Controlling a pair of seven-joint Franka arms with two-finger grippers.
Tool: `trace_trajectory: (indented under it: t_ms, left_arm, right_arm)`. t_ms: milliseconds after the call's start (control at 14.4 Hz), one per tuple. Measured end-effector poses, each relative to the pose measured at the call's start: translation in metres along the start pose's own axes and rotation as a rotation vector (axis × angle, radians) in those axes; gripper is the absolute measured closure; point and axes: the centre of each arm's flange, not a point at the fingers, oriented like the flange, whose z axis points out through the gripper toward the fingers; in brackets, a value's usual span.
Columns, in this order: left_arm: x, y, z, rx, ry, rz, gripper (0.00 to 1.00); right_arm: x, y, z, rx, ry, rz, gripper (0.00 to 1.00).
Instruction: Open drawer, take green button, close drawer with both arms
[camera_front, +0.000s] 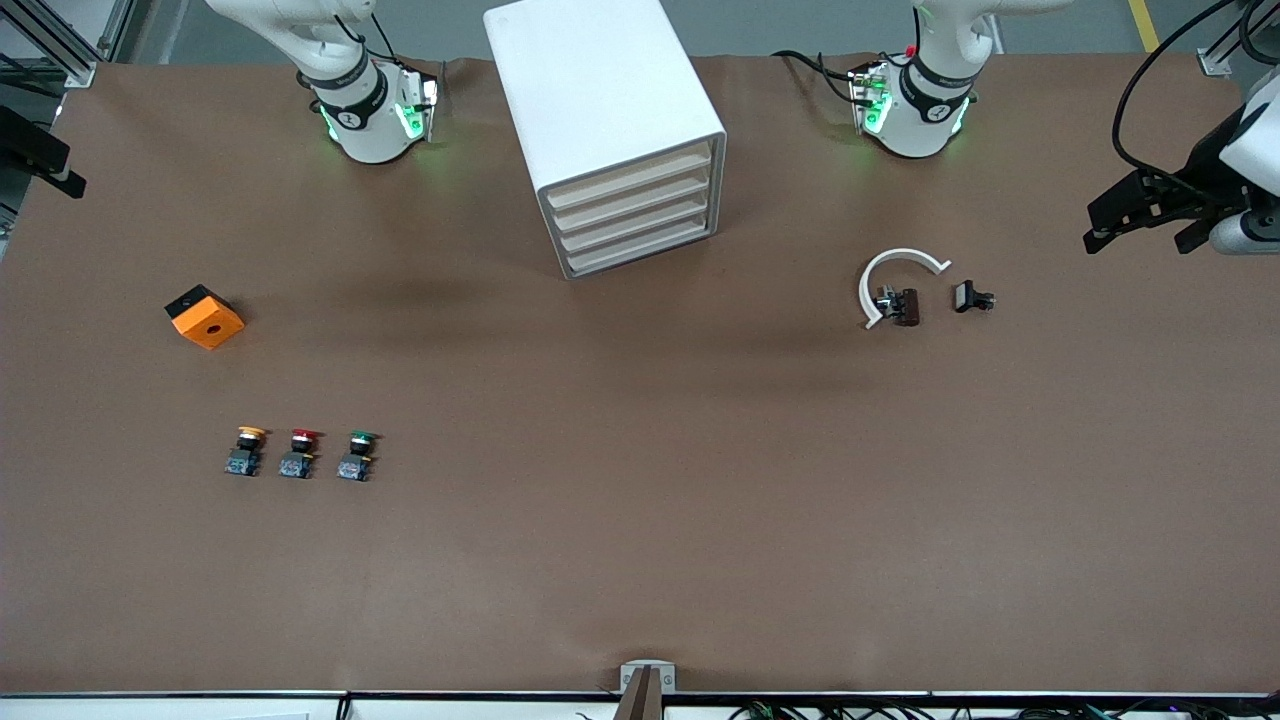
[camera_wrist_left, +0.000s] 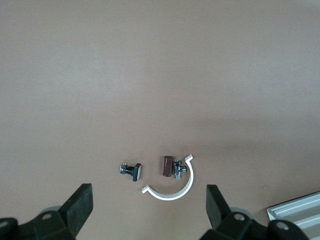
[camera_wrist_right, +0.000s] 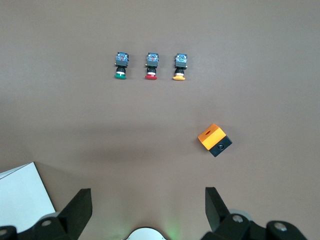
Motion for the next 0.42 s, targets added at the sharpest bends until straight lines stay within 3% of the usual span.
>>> trace_trajectory:
  t_ms: [418]
  left_arm:
    - [0.0004,0.0000,-0.0007,0.000,-0.001,0.000,0.00]
  right_arm:
    - [0.0008,0.0042,-0.0012,-0.001,0.013,0.008,0.00]
